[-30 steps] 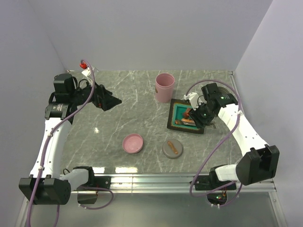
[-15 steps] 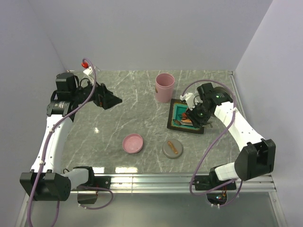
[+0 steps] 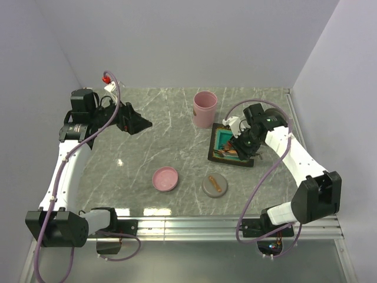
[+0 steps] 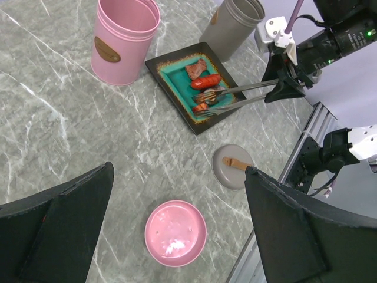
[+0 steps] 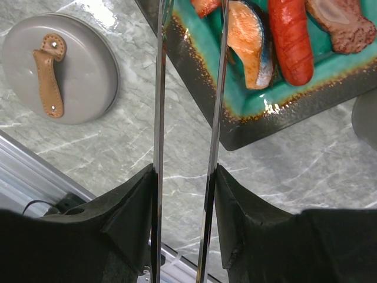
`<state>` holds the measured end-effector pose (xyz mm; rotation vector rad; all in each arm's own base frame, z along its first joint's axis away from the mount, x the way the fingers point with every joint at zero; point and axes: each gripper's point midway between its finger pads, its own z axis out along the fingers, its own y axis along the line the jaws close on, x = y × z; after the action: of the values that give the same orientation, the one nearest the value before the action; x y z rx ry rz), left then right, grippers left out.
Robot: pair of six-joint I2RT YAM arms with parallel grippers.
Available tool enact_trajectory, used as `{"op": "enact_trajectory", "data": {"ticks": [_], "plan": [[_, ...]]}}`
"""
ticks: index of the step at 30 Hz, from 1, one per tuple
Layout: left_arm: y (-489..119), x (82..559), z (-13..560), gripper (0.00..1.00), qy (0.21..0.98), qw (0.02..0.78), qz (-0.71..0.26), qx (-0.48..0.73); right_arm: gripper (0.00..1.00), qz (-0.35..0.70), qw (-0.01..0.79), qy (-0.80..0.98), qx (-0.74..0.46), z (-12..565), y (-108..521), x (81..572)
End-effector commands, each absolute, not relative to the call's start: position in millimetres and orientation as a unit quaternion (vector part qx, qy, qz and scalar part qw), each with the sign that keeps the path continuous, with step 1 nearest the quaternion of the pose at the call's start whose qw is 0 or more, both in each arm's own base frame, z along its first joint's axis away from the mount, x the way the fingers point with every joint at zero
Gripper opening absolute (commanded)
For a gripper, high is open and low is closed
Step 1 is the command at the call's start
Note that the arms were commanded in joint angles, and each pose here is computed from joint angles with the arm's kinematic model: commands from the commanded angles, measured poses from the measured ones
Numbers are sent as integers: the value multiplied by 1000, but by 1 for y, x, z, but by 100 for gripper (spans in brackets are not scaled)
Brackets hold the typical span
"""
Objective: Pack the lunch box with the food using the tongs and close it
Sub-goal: Pick up the food using the clamp, then place the food into the lunch box
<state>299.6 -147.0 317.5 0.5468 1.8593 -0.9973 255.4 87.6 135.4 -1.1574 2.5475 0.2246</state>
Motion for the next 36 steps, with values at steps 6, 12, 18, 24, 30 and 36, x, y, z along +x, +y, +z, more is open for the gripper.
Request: {"op": "enact_trajectory", "data": {"ticks": [6,12,18,24,30,36], "plan": [[-148,301,340,99,736,487,-404,239,47,74,169,892,-412,135,93,261],[-147,303,338,99,740,486,-400,236,42,76,186,892,-405,145,96,265],[-142,308,335,99,750,490,-387,220,40,93,229,887,-389,179,105,269],[-136,315,333,99,759,499,-363,208,39,115,298,874,-367,233,113,272],[-137,317,335,99,758,497,-366,210,39,89,362,867,-331,280,90,278],[-138,319,337,99,754,500,-370,210,39,18,403,881,-245,315,18,293]]}}
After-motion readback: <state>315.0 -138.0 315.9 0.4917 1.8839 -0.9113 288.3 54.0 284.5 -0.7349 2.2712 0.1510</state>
